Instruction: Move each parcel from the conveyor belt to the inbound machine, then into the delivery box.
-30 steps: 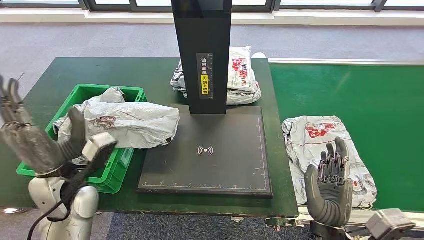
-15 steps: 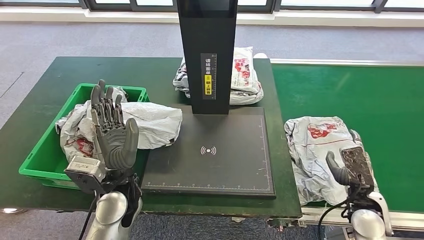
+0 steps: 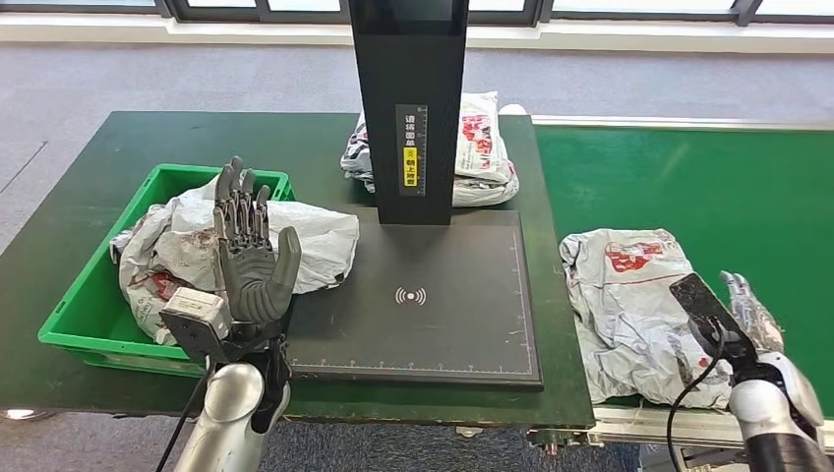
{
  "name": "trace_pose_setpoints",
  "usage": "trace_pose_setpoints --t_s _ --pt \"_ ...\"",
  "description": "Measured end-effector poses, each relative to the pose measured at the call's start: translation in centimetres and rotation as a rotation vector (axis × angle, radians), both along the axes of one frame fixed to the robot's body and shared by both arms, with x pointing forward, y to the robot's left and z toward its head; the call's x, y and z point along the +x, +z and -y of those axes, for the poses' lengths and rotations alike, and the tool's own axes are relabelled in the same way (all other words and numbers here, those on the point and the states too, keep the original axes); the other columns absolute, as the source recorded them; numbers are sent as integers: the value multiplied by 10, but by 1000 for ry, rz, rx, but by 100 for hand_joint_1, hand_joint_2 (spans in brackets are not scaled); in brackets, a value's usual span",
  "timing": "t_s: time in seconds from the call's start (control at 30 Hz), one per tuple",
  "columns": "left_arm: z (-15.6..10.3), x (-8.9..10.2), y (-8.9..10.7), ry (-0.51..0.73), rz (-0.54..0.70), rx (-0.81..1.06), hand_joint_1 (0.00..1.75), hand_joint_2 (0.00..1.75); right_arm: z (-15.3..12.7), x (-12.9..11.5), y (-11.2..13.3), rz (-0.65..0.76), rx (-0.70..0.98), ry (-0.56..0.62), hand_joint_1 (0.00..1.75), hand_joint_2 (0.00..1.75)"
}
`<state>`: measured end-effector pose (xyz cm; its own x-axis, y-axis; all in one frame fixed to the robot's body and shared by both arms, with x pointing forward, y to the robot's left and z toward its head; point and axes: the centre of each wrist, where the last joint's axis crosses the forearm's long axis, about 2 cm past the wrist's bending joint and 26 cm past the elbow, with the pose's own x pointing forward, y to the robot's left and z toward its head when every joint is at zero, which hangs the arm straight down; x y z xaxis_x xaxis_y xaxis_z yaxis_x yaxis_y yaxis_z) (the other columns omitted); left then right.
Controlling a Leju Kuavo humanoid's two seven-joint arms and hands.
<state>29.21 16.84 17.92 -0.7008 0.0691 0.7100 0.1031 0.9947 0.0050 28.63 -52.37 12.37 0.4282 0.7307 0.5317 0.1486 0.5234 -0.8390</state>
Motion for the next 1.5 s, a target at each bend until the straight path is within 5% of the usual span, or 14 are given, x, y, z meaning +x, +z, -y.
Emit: trace_pose_setpoints --t_s 0.27,0.5,1.5 --pt "1 6 -3 -14 -1 6 0 175 -16 36 -31 -345 20 218 0 175" --pt "1 7 -3 -12 -17 19 0 175 -42 56 -41 -461 60 308 0 175" --pt "1 0 -5 -4 -28 34 0 175 -72 74 -44 -554 51 388 0 175"
